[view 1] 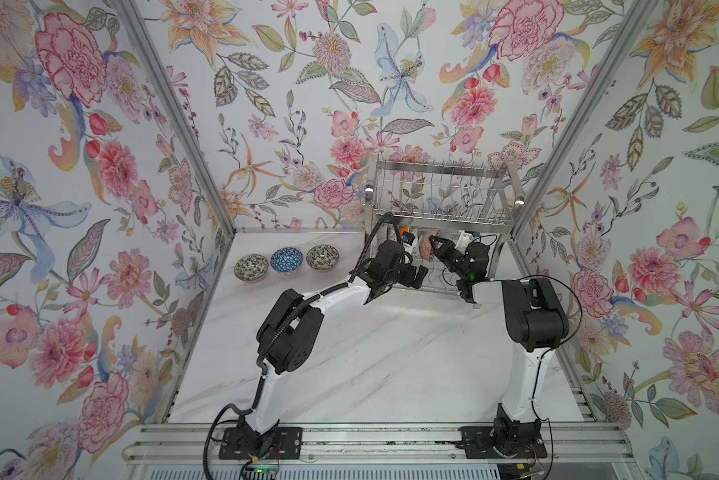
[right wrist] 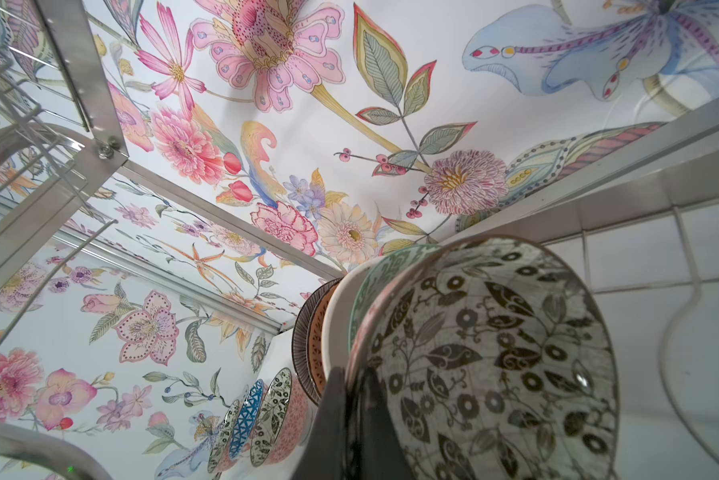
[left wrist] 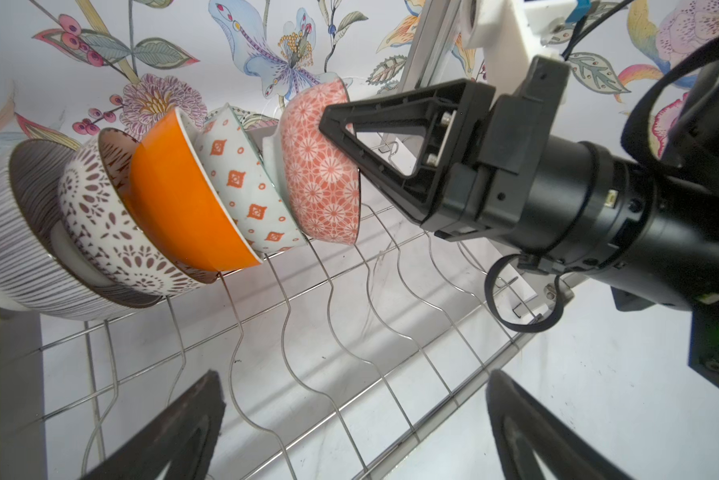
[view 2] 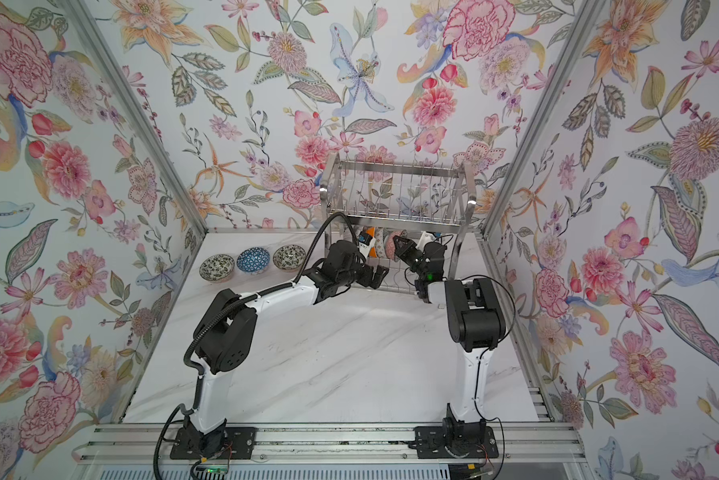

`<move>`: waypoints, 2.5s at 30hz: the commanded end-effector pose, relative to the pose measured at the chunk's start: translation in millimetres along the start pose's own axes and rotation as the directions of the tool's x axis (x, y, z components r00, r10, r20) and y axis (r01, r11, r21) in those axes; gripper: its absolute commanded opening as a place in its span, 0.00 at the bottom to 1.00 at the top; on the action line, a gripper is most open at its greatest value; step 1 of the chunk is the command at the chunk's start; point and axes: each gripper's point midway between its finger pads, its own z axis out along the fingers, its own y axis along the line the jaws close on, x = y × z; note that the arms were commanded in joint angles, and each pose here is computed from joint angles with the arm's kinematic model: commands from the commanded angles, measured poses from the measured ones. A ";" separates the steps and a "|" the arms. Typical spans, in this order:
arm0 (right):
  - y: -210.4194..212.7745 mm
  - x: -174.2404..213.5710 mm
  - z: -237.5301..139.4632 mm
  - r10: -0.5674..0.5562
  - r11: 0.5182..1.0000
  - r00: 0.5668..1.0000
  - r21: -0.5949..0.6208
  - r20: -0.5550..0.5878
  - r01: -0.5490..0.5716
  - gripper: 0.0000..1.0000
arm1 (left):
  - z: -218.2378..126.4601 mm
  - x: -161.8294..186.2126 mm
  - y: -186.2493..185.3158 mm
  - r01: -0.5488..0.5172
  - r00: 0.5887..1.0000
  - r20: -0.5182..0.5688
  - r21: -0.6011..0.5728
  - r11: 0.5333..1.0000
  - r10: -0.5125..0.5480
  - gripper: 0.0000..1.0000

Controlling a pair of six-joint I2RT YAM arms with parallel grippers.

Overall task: Load the bowls into the dish rack
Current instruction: 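Lower the leaf bowl into the rack beside the green bowl with the right gripper, then hold the leaf bowl upright in the rack slot with the right gripper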

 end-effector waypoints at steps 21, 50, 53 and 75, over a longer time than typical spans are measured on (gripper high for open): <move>19.9 -12.7 27.9 0.017 0.987 0.999 -0.160 0.048 -0.009 0.00 | 2.4 7.6 7.8 -0.079 0.996 -0.046 -0.054 0.995 0.076 0.99; -9.1 -4.5 24.2 -0.005 0.999 1.000 -0.042 0.003 0.005 0.15 | -7.7 12.3 10.9 -0.071 0.996 -0.060 -0.070 0.995 0.067 0.99; -7.8 -4.2 23.3 -0.003 0.999 1.000 -0.043 -0.004 0.003 0.19 | -10.6 12.2 11.3 -0.069 0.996 -0.059 -0.073 0.995 0.064 0.99; 18.7 -8.0 -4.4 -0.022 0.998 1.000 -0.056 -0.016 0.021 0.45 | -43.6 21.3 15.9 -0.031 0.998 -0.051 -0.103 0.994 0.025 0.99</move>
